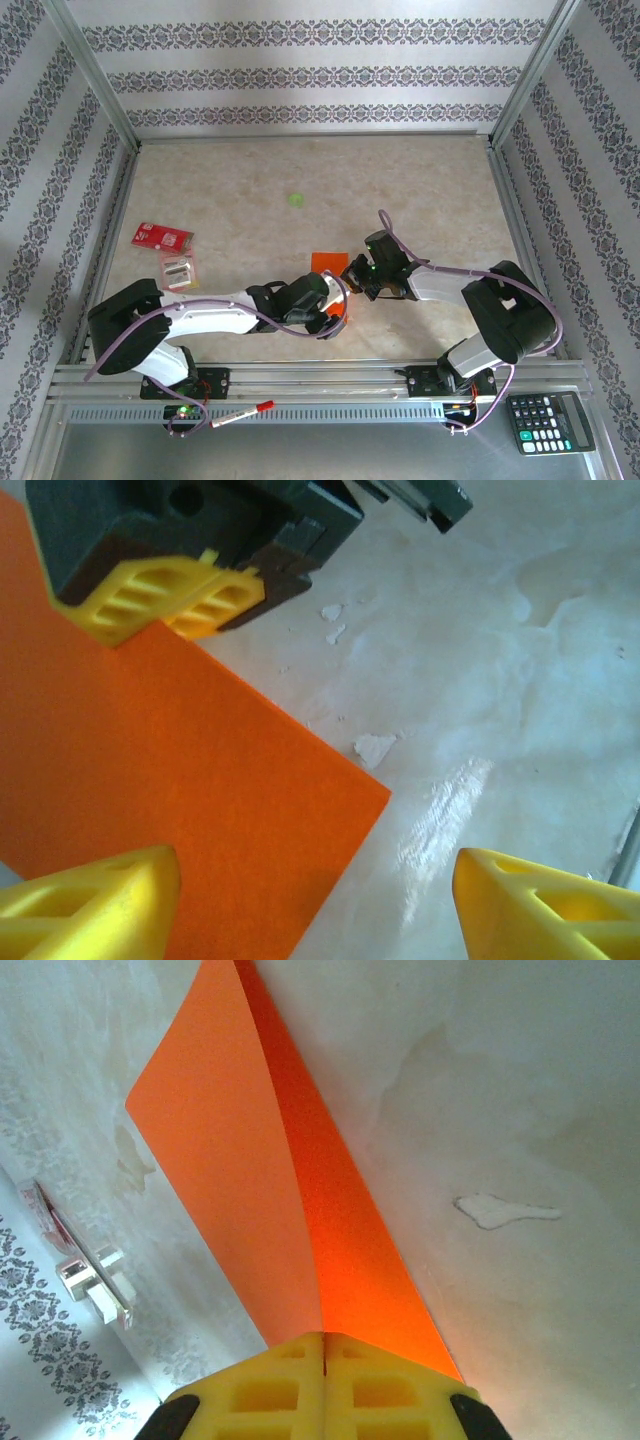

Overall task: Fold a paper plane with a square sheet of paper (pick it up from the middle)
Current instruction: Fold the triangle a second time at the center of the table.

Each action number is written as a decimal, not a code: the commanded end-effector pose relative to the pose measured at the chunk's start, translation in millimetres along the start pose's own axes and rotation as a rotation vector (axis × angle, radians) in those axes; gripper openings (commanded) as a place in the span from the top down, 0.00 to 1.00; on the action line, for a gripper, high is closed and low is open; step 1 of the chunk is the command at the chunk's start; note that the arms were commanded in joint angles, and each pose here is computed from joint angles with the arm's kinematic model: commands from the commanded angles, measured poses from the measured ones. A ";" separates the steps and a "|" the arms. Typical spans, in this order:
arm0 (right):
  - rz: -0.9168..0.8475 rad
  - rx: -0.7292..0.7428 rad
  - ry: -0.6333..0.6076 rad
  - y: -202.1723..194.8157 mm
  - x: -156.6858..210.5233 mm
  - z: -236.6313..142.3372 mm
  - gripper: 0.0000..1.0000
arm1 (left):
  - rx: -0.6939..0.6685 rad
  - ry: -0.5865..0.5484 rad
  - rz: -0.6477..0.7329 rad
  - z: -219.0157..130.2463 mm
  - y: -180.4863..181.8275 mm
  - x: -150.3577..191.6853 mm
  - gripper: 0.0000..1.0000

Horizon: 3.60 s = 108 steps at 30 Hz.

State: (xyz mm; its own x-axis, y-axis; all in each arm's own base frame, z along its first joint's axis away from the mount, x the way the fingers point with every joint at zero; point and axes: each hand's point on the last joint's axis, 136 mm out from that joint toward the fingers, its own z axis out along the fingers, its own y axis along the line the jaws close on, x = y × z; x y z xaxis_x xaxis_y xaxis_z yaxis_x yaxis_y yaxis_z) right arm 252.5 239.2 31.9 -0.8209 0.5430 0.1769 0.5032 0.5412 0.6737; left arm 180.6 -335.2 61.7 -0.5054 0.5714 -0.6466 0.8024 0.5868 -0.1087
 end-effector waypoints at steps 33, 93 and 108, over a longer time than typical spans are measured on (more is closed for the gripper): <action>-0.163 0.055 -0.096 -8.9 -20.5 -30.6 0.70 | 0.177 -0.023 -0.187 1.3 0.0 -19.6 1.00; -0.591 0.178 0.127 -1.3 -27.7 30.4 1.00 | 0.323 -0.004 -0.589 16.8 68.5 -3.4 1.00; -0.593 0.180 0.128 -2.3 -26.9 30.8 1.00 | 0.292 0.038 -0.623 25.4 78.7 11.8 0.99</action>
State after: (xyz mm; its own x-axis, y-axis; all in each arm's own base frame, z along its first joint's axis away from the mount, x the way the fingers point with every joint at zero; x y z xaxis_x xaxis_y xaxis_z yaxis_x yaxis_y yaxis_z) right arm 292.7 249.5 15.8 -0.9905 0.0648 -0.1215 -0.0187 0.8107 0.5851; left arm 243.4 -299.9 29.1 -0.9001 0.2110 -0.3812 0.4228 0.6343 -0.6473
